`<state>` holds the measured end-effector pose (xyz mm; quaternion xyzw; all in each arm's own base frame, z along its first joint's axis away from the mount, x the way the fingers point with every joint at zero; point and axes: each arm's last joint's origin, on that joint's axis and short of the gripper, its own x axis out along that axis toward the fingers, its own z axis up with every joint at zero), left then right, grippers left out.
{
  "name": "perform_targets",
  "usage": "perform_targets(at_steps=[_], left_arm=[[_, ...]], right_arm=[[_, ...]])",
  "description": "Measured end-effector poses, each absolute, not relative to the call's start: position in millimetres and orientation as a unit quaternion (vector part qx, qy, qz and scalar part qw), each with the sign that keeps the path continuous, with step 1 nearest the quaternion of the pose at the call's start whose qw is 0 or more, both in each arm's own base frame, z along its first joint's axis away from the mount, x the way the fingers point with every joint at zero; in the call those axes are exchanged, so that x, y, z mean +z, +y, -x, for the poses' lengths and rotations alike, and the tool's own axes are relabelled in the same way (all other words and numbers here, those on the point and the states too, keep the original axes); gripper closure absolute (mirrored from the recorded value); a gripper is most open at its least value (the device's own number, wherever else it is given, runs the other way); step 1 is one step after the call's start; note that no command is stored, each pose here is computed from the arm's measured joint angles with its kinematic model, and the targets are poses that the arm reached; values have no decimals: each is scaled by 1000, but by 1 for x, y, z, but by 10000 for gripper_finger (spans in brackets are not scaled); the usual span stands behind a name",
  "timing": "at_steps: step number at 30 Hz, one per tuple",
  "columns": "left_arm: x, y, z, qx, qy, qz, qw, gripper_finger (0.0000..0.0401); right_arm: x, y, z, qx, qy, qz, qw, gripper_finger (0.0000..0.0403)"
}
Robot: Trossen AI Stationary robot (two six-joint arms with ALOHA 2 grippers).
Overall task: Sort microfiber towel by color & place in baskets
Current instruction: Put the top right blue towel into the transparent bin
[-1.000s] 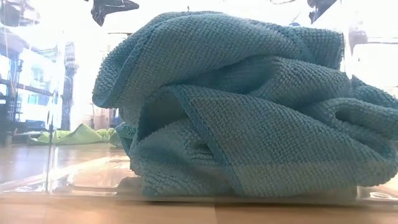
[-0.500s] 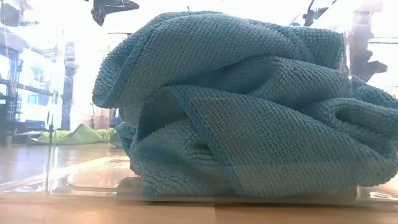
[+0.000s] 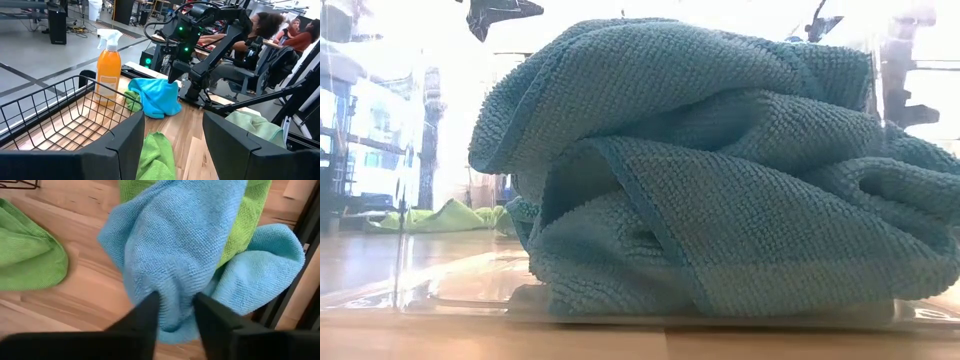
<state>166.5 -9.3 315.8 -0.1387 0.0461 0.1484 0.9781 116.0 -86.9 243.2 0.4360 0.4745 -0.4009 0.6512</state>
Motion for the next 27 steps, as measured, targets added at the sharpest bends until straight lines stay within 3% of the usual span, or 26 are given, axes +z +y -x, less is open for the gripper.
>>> perform_targets(at_steps=[2,4,10,18,27], left_arm=[[316,-9,-166,148,46,139,978,213],[316,-9,-166,148,46,139,978,213],[316,-9,-166,148,46,138,978,213],[316,-9,-166,148,47,131,979,213],[317,-9,-166,151,45,117,980,213]], right_arm=[[243,-87,-116,-403,474,-433,652,370],[245,-87,-116,-403,474,-431,653,390],[298,-86,-114,-384,457,-402,695,400],[395,-79,-103,-381,336,-343,790,402],[441,-77,-102,-345,249,-311,850,402]])
